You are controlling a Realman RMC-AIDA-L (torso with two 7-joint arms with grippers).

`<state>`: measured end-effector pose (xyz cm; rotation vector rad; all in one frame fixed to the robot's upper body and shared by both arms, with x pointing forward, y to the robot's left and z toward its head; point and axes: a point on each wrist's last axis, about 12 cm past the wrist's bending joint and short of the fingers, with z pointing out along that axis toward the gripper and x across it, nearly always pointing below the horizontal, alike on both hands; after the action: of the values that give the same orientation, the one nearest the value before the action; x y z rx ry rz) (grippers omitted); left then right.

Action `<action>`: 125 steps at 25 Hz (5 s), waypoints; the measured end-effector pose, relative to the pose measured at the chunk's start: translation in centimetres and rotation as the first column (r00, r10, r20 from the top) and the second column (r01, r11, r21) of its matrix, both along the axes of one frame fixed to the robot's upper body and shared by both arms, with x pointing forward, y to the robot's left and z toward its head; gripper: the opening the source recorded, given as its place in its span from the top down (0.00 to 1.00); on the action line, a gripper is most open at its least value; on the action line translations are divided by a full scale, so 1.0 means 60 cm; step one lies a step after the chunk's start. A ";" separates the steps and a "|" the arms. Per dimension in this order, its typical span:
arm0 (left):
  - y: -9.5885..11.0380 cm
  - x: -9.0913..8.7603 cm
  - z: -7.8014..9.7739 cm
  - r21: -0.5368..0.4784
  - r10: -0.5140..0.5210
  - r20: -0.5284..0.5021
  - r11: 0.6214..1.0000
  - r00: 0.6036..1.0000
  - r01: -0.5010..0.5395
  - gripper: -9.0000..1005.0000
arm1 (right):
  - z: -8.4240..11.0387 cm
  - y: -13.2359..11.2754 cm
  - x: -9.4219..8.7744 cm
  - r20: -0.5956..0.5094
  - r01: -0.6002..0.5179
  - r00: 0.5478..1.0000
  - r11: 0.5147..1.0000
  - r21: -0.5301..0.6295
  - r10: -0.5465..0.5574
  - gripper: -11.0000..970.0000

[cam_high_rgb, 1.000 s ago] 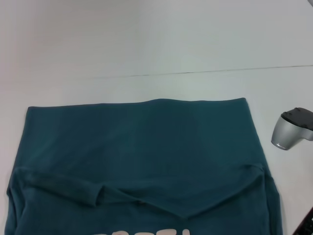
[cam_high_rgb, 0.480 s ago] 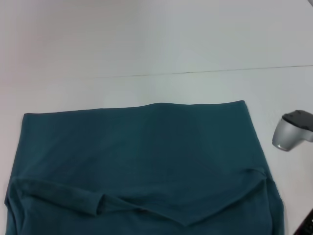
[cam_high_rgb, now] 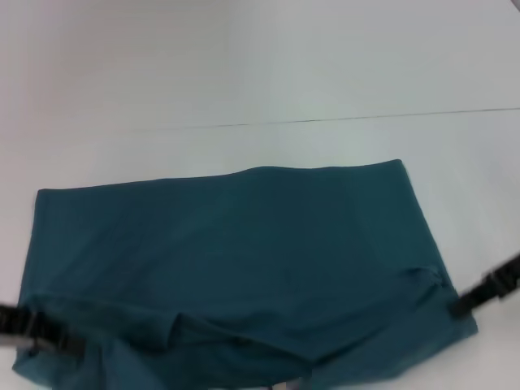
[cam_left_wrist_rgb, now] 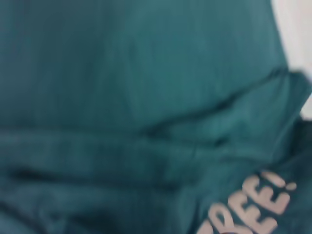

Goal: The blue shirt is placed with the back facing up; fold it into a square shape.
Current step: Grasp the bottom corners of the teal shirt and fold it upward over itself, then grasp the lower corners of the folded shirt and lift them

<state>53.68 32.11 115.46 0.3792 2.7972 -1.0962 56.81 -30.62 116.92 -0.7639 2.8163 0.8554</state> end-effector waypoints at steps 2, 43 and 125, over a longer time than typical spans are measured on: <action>0.004 0.010 0.012 -0.029 0.028 0.048 0.999 0.998 -0.027 0.94 | 0.013 -0.011 0.011 0.041 0.050 0.998 0.998 0.040 -0.051 0.88; -0.044 0.158 0.000 0.082 0.217 0.552 0.947 0.805 -0.312 0.94 | -0.027 0.002 0.147 0.387 0.508 0.742 0.835 0.210 -0.548 0.89; 0.001 0.065 -0.022 0.313 0.370 0.237 0.846 0.898 -0.432 0.06 | -0.022 0.066 0.158 0.625 0.293 0.723 0.950 0.108 -0.294 0.05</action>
<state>57.56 32.19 114.15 -0.0924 2.7332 -0.4389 66.28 -26.67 115.61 -0.4578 2.2260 0.4276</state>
